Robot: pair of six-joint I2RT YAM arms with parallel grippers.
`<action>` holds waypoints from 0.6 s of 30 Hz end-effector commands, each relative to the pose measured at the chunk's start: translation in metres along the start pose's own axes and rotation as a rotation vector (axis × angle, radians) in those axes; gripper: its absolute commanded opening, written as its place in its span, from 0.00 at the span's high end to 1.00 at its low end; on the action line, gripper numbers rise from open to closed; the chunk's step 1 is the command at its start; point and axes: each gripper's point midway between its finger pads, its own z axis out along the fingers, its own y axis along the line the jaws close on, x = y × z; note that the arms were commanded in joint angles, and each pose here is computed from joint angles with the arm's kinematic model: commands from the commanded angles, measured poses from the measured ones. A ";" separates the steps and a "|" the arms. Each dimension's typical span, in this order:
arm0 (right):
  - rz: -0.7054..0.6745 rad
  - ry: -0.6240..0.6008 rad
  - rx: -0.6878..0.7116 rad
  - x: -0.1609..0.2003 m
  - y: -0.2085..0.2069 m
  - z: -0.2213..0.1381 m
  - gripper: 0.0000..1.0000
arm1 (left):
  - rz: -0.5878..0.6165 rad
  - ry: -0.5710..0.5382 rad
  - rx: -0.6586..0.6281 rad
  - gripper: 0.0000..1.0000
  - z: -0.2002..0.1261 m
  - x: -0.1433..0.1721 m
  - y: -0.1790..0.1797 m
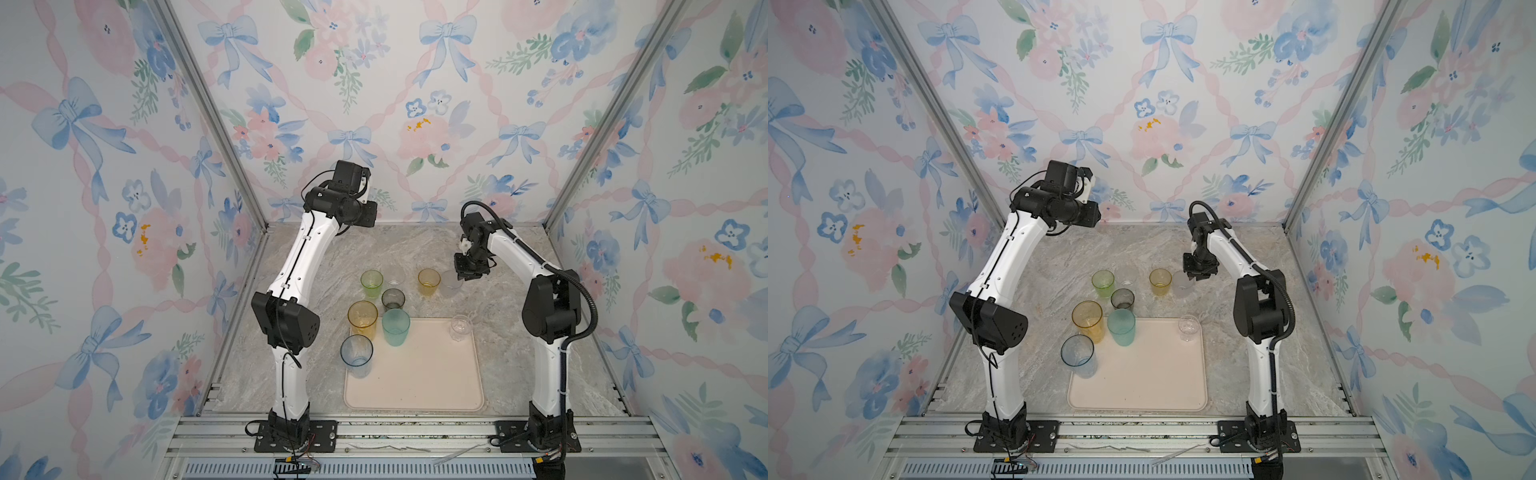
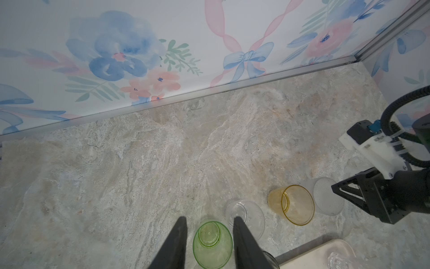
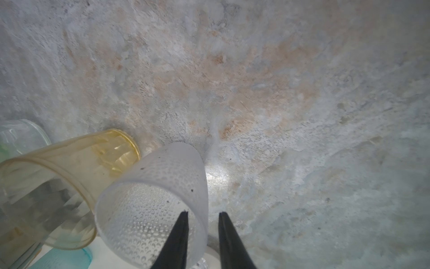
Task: Place the glasses into the tray
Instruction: Pick up the glass from the center of the table.
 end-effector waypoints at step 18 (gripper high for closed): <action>-0.022 0.049 0.011 0.005 0.004 0.009 0.91 | 0.016 0.024 -0.024 0.64 -0.009 0.010 0.011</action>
